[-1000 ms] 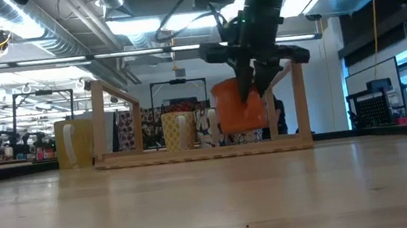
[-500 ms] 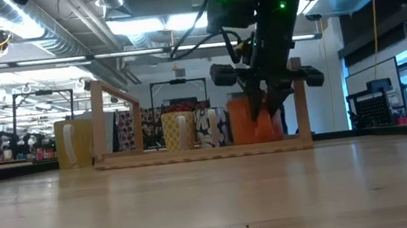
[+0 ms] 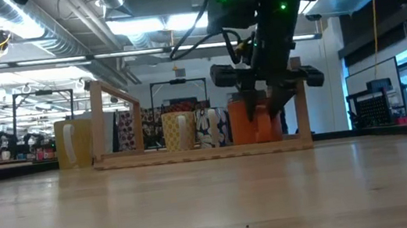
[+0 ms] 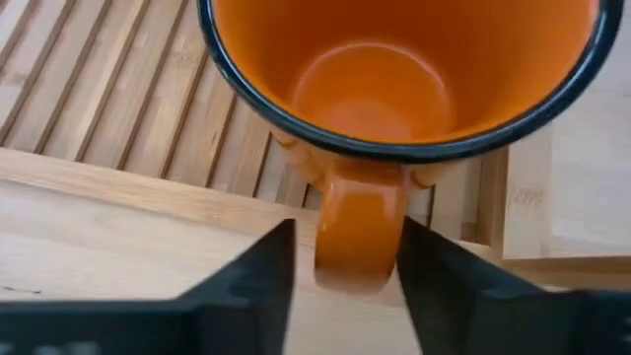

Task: Place coffee mugs
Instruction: Put the orange mug on the shelf, then put the yellow mug on the shelf

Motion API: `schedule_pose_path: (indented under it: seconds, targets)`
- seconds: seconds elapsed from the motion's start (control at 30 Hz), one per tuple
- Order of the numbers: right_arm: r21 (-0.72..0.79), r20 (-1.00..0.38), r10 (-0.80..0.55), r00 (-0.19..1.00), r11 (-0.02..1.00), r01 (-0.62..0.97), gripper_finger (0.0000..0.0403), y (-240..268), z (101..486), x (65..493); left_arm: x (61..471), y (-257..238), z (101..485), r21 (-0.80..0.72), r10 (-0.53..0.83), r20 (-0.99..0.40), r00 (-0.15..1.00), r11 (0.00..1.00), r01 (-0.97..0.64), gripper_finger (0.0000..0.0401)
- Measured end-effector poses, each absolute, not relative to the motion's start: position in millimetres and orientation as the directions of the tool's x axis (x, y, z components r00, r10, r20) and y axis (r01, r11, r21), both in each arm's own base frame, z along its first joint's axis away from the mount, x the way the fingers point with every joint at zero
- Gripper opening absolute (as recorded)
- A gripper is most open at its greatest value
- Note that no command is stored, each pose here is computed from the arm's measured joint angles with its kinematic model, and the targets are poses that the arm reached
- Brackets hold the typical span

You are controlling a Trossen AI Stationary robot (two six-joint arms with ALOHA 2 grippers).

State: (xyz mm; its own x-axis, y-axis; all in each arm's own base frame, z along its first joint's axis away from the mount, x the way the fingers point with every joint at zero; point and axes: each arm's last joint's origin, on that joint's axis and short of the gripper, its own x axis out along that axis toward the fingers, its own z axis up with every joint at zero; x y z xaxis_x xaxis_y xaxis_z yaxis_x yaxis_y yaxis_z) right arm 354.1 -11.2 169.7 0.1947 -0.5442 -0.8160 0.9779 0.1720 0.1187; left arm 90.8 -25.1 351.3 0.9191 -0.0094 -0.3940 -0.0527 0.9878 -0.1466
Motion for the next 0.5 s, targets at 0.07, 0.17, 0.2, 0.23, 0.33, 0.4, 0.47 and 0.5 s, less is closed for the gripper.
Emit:
schedule_pose_path:
  seconds: [0.07, 0.17, 0.2, 0.23, 0.33, 0.4, 0.47, 0.5]
  targets:
    - [0.121, -0.817, -0.542, 0.197, 0.172, 0.978, 0.0192, -11.1, 169.8, 354.4, 90.8, -25.1, 351.3, -0.147, -0.009, -0.394, 0.919, 0.988, -0.053, 0.0111]
    - [0.114, -0.829, -0.524, 0.197, 0.187, 0.976, 0.0235, -10.5, 175.8, 357.0, 90.8, -25.1, 351.3, -0.147, -0.01, -0.394, 0.919, 0.988, -0.052, 0.0111]
    - [0.109, -0.83, -0.521, 0.2, 0.199, 0.974, 0.0246, -9.0, 180.0, 358.1, 90.8, -25.1, 351.3, -0.147, -0.01, -0.394, 0.919, 0.988, -0.053, 0.0111]
    - [0.105, -0.83, -0.52, 0.203, 0.212, 0.972, 0.0255, -6.0, 184.6, 359.0, 90.8, -25.1, 351.3, -0.147, -0.01, -0.394, 0.919, 0.988, -0.053, 0.0111]
    - [0.08, -0.818, -0.54, 0.201, 0.239, 0.968, 0.0273, 0.5, 204.7, 363.1, 90.8, -25.1, 351.3, -0.147, -0.01, -0.394, 0.919, 0.988, -0.052, 0.0111]
    - [0.068, -0.815, -0.54, 0.208, 0.268, 0.961, 0.0277, 5.6, 221.4, 365.4, 90.8, -25.1, 351.3, -0.147, -0.01, -0.394, 0.919, 0.988, -0.053, 0.0111]
    - [0.073, -0.815, -0.527, 0.241, 0.319, 0.945, 0.0278, 13.9, 235.5, 369.6, 90.8, -25.1, 351.3, -0.147, -0.01, -0.394, 0.919, 0.988, -0.052, 0.0111]
    - [0.081, -0.814, -0.516, 0.267, 0.354, 0.932, 0.0279, 20.1, 242.1, 371.9, 90.8, -25.1, 351.3, -0.147, -0.01, -0.394, 0.919, 0.988, -0.053, 0.0111]
